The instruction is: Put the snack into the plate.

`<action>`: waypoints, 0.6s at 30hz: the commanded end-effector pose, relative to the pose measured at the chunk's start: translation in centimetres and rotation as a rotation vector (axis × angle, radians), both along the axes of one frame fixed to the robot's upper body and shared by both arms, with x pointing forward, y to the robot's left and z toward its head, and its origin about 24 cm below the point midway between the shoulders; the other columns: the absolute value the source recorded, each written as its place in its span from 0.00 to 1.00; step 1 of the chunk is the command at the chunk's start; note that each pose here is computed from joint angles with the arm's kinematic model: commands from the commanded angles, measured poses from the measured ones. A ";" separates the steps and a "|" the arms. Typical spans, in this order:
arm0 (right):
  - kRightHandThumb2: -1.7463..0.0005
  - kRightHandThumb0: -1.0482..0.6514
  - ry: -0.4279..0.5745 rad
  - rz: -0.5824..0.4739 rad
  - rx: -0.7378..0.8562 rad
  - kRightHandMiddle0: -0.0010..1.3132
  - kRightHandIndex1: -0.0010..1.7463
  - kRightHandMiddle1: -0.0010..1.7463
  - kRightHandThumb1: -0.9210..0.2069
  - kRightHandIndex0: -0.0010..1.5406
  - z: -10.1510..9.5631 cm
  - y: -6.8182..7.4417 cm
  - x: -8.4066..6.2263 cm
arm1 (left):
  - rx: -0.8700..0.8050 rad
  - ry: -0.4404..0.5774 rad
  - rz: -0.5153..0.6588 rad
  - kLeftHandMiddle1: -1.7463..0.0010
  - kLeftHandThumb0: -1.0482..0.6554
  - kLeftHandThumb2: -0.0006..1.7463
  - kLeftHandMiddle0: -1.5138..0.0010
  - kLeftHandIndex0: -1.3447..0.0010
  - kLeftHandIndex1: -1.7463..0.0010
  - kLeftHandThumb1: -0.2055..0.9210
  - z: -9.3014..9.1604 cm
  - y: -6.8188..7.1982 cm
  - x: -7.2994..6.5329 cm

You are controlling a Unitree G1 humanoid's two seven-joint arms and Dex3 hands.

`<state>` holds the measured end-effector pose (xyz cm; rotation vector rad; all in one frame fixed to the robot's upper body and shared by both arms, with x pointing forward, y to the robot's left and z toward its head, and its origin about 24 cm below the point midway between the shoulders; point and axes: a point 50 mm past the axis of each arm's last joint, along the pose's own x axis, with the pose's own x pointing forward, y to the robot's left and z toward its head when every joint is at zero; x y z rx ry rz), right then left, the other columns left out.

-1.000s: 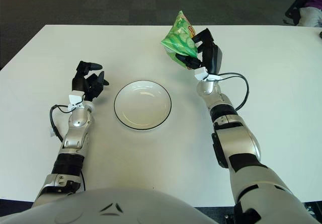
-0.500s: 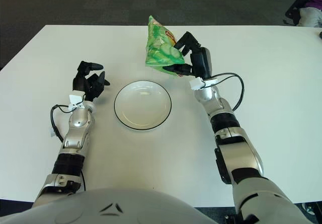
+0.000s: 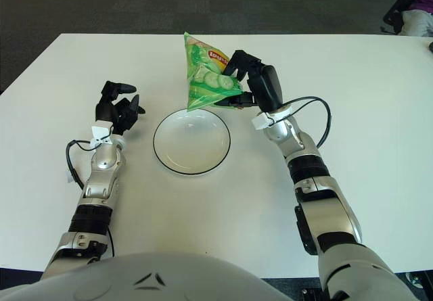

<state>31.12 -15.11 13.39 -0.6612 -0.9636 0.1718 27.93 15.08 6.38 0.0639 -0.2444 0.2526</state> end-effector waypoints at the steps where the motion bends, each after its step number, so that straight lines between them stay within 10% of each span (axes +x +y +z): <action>1: 0.95 0.58 -0.023 0.043 -0.054 0.52 1.00 1.00 0.00 0.58 0.2 0.0 -0.5 | 0.005 -0.010 0.006 0.19 0.41 0.19 0.38 0.70 0.12 1.00 0.2 0.3 0.3; 18: 0.91 0.57 -0.015 0.215 -0.174 0.53 1.00 1.00 0.00 0.61 0.2 1.0 -2.6 | 0.007 -0.010 0.001 0.19 0.41 0.19 0.38 0.69 0.12 1.00 0.1 0.4 0.4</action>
